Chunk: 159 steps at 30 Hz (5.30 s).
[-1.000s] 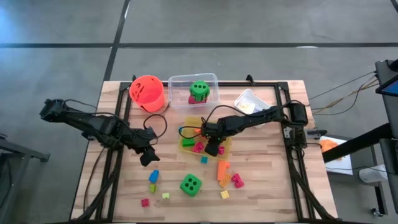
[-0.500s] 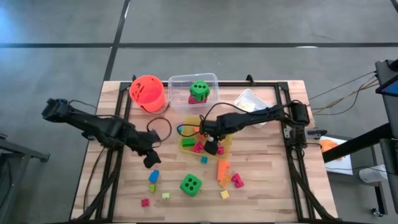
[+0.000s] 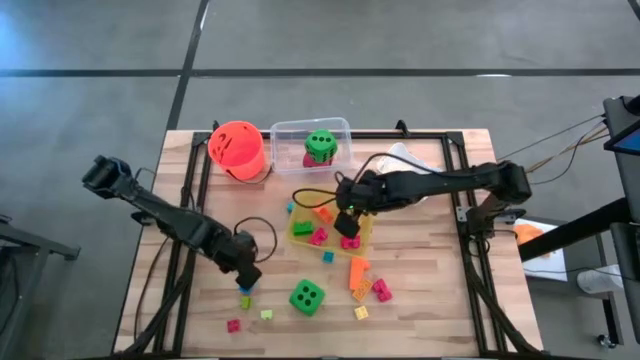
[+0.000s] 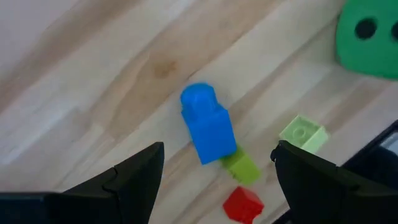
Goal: Pick & Place Toys
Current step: Put the blue game piece into the yellow bin
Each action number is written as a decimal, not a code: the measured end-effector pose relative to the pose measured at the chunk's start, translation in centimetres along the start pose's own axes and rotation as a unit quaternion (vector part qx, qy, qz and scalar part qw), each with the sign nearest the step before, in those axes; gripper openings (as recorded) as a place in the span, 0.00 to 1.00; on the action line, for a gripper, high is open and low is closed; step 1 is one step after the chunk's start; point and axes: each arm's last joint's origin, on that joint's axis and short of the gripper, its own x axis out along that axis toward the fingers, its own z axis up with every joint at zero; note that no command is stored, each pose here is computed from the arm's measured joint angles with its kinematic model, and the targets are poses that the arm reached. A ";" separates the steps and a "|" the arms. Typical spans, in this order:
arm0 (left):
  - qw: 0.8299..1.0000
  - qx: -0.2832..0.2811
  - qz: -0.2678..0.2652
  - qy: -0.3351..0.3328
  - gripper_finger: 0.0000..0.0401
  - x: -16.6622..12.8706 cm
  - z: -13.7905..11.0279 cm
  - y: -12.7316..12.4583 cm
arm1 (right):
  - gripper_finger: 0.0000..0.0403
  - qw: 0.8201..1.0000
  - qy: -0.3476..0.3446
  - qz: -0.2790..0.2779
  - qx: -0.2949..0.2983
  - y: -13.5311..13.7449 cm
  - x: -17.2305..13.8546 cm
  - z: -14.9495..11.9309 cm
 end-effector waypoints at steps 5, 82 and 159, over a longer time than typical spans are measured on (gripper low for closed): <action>0.999 -0.025 0.020 -0.030 0.74 0.7 -1.4 -0.2 | 0.85 0.999 -0.037 -0.001 0.019 -0.7 -2.2 0.3; 0.945 0.009 -0.219 -0.242 0.30 -4.3 15.7 0.5 | 0.85 0.993 -0.085 -0.072 0.034 -2.5 -9.6 -2.9; 0.944 0.255 0.101 -0.185 0.32 3.3 17.4 -3.8 | 0.85 0.994 -0.078 -0.074 0.008 -2.5 -9.9 -3.2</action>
